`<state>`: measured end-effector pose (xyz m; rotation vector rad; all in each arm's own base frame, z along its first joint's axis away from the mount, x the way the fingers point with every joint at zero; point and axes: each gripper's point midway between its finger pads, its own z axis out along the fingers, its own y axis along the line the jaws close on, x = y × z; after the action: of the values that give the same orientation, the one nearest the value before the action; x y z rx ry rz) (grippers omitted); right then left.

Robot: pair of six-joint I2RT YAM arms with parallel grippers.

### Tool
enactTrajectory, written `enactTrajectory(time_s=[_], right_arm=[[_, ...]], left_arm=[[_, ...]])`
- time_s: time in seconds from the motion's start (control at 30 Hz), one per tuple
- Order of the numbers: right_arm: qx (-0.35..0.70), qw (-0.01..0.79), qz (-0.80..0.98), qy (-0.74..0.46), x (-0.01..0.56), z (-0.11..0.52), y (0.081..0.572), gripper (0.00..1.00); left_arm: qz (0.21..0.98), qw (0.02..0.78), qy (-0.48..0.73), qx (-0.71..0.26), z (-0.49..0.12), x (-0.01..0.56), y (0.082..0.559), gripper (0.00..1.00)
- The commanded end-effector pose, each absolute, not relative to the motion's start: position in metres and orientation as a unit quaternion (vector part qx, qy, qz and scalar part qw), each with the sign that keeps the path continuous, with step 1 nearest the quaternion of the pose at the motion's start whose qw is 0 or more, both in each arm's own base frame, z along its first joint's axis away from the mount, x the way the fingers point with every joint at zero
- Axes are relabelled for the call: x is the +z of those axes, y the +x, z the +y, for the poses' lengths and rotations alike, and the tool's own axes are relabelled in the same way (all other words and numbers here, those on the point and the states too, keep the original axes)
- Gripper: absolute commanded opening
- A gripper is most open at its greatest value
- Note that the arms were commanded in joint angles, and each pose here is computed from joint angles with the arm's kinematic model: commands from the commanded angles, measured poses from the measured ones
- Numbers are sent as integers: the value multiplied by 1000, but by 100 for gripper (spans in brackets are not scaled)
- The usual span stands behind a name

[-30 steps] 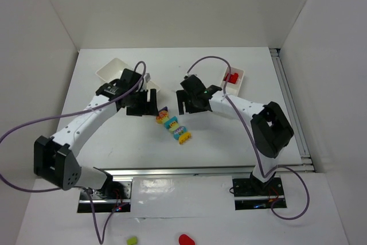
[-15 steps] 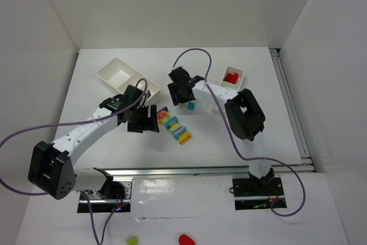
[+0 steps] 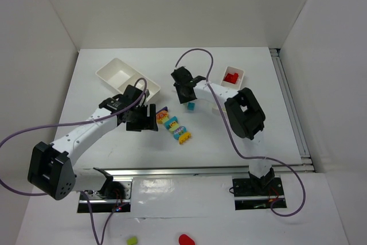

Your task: Sort the legos into containers by color

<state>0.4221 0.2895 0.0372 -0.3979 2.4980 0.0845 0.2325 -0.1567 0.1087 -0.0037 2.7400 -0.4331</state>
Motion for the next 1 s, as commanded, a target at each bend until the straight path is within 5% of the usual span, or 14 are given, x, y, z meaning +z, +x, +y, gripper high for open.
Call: enactTrajectory(time_s=[0.0, 0.2, 0.4, 0.83, 0.97], right_arm=[[50, 407, 909, -80, 130, 266, 437, 20], [10, 437, 898, 44, 165, 164, 409, 20], [-19, 381, 919, 96, 129, 99, 369, 20], [0, 359, 928, 97, 104, 97, 372, 22], [4, 357, 929, 95, 103, 100, 374, 45]], left_arm=[[968, 197, -14, -156, -158, 118, 239, 84], [972, 175, -20, -153, -166, 101, 244, 88], [974, 177, -12, -143, -180, 98, 265, 93], [974, 177, -8, -144, -194, 100, 285, 94], [976, 169, -8, -139, -192, 94, 283, 94]])
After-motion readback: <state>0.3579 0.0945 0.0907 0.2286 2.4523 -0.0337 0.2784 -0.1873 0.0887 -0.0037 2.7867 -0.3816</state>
